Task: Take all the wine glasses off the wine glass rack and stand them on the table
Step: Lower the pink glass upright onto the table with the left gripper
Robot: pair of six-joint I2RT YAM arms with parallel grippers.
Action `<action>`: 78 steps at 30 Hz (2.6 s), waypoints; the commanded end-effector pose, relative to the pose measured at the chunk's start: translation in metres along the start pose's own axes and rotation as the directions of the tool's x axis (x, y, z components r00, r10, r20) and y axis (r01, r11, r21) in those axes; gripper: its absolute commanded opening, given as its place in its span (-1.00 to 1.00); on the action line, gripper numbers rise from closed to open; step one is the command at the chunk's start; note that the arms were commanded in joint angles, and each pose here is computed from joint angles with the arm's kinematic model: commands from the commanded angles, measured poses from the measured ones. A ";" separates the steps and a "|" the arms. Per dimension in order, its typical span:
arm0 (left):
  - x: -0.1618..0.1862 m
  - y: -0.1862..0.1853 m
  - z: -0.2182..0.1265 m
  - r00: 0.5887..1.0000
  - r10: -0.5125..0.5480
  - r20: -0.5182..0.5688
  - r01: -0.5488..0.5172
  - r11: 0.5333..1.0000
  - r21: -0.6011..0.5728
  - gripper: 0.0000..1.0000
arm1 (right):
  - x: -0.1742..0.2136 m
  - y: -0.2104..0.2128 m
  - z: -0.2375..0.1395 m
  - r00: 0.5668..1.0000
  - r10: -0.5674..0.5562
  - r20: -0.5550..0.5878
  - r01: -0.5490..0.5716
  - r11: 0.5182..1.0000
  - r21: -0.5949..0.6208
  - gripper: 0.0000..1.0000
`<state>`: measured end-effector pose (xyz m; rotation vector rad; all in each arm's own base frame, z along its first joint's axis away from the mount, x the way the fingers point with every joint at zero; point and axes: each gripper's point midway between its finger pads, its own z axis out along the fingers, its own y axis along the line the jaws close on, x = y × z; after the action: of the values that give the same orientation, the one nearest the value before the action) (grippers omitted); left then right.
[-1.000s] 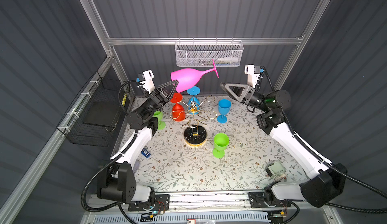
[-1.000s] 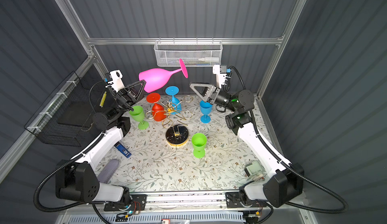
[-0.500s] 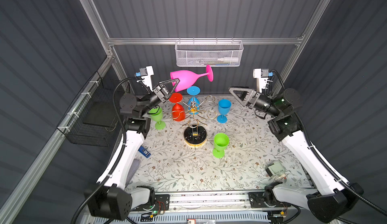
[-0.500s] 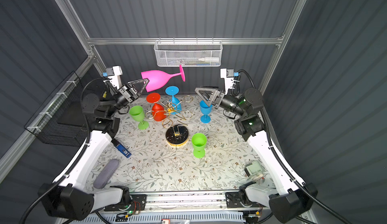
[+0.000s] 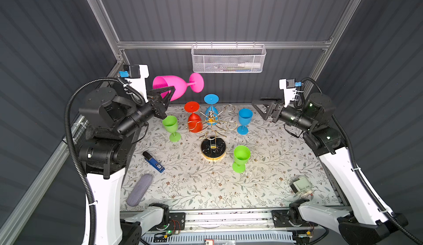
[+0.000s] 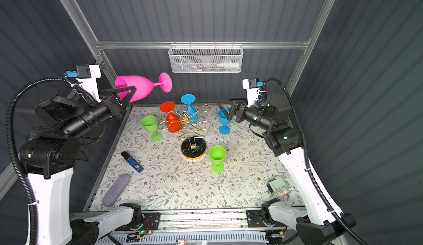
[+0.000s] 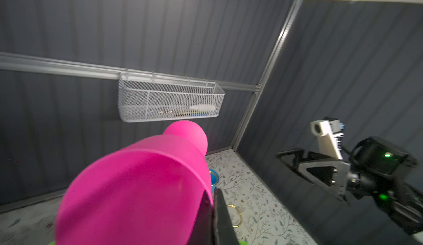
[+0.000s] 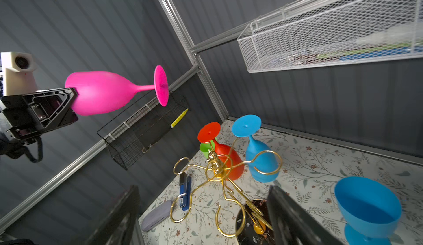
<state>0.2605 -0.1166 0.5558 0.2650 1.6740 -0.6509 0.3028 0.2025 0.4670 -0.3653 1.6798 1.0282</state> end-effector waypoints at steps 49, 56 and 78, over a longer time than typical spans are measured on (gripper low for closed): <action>0.298 0.169 0.078 0.587 -0.339 -0.735 -0.074 0.882 -0.466 -1.00 | 0.031 -0.056 -0.006 0.996 0.042 -0.083 -0.027 0.986 0.165 0.86; 0.315 0.180 0.093 0.598 -0.368 -0.712 -0.052 0.869 -0.492 -1.00 | 0.034 -0.062 -0.005 0.995 0.057 -0.084 -0.043 0.985 0.167 0.87; 0.350 0.195 0.103 0.574 -0.413 -0.707 -0.045 0.846 -0.531 -0.65 | 0.035 -0.071 -0.004 0.994 0.076 -0.081 -0.060 0.983 0.175 0.89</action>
<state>0.3753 -0.0804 0.1645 -0.0142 2.7165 -0.2049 0.3353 0.1656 0.4039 -0.2366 1.8689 0.9029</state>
